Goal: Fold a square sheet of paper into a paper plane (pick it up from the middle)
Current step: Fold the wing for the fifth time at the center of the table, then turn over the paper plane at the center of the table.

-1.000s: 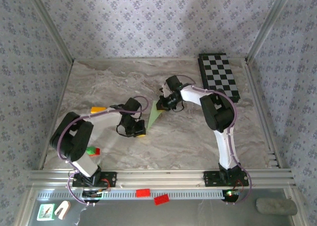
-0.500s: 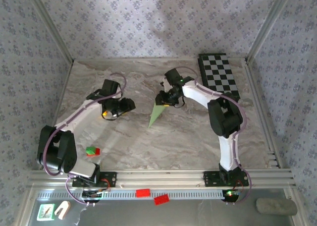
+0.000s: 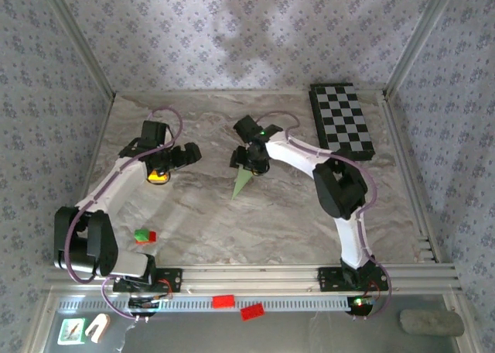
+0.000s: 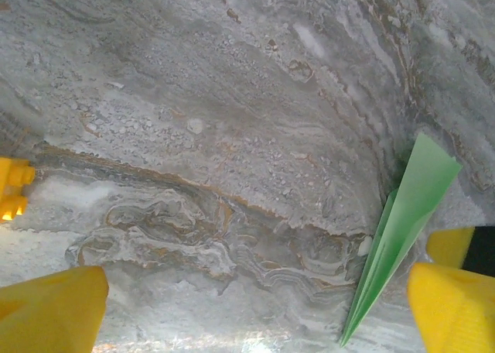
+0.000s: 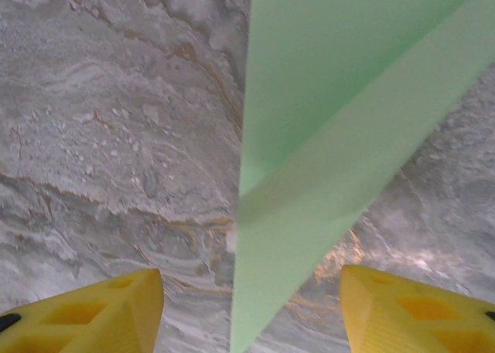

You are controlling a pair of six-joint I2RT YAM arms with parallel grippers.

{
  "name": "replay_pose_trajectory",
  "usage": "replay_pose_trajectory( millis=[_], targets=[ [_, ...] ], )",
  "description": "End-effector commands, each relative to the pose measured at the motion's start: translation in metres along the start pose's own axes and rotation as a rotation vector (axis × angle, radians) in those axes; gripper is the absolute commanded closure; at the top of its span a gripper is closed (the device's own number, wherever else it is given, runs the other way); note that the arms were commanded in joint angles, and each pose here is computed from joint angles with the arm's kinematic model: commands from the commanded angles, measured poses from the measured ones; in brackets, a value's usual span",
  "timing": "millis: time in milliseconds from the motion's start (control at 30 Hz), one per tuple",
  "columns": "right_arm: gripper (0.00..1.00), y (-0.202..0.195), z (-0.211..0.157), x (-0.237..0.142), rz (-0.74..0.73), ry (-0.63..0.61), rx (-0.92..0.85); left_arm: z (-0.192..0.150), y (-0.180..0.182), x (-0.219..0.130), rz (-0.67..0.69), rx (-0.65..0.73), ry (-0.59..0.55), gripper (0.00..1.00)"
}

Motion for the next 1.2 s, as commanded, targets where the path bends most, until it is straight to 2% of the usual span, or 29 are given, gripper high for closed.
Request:
replay_pose_trajectory(
  millis=[0,233,533,733,967,1167],
  targets=[
    [0.37,-0.001,0.003,0.008,-0.125,0.005,0.079,-0.005,0.005,0.004,-0.005,0.059,0.048,0.0],
    [0.45,-0.002,0.001,0.019,-0.189,0.042,0.114,-0.003,0.009,0.005,-0.002,0.059,0.053,0.0],
    [0.58,-0.008,-0.008,0.008,-0.258,0.042,0.164,-0.002,0.011,0.005,-0.002,0.05,0.056,0.0],
    [0.62,-0.011,-0.01,0.002,-0.276,0.028,0.18,0.0,0.011,0.005,0.001,0.042,0.051,0.01],
    [0.78,-0.014,-0.011,0.004,-0.271,0.035,0.2,0.002,0.011,0.005,0.007,0.032,0.053,0.01],
    [0.96,-0.009,-0.003,-0.01,-0.271,-0.034,0.152,0.005,0.013,0.002,0.006,0.005,0.038,0.01]
  ],
)
Point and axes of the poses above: each hand's point on the last joint's axis, 136 mm out from that joint toward the fingers, its own x axis out along the fingers, its own y axis along the line the jaws close on, z = x × y, the point moved 10 cm from there along -x, back along the fingers, and after that the axes turned 12 degrees about -x, right-handed, at the moved point
